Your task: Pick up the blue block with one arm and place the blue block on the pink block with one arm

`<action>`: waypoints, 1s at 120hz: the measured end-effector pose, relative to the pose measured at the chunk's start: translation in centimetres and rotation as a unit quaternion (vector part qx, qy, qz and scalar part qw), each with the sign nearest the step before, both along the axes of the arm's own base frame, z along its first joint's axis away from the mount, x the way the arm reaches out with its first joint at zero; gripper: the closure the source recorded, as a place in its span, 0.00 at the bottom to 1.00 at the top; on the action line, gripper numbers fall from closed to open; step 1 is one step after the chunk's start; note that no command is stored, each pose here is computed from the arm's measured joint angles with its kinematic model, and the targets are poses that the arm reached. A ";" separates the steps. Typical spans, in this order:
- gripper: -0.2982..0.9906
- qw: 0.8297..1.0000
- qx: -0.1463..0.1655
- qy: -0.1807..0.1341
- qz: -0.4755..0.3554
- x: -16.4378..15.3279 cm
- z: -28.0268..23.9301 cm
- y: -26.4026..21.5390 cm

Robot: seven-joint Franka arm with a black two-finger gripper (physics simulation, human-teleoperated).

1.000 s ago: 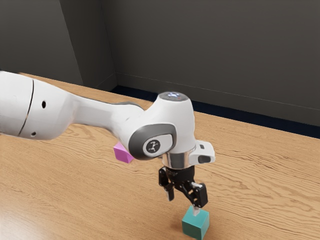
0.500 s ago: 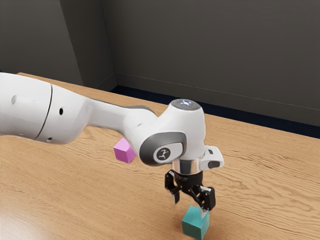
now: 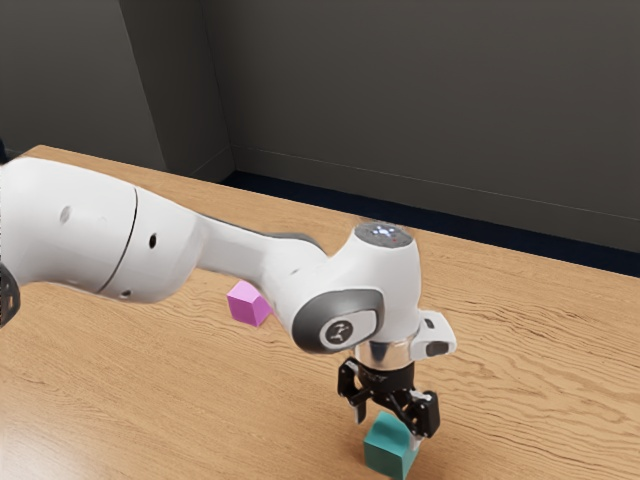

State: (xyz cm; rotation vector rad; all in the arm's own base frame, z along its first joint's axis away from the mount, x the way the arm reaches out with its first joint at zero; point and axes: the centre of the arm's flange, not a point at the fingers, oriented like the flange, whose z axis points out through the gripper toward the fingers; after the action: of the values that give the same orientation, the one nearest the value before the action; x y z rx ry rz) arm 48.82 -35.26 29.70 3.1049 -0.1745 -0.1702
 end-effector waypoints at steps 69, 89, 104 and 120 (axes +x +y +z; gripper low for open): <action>0.26 1.000 0.011 0.011 0.012 0.5 -3.3 -0.7; 0.42 1.000 0.011 0.011 0.014 0.5 -3.3 -0.7; 0.44 1.000 0.011 0.010 0.016 0.6 -3.2 -0.6; 0.48 1.000 0.007 -0.002 0.017 0.8 -1.6 -0.5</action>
State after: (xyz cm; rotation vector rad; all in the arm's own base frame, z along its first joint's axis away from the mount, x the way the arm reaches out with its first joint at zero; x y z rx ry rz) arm 49.61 -35.79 28.10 3.1201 -0.1197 -0.1639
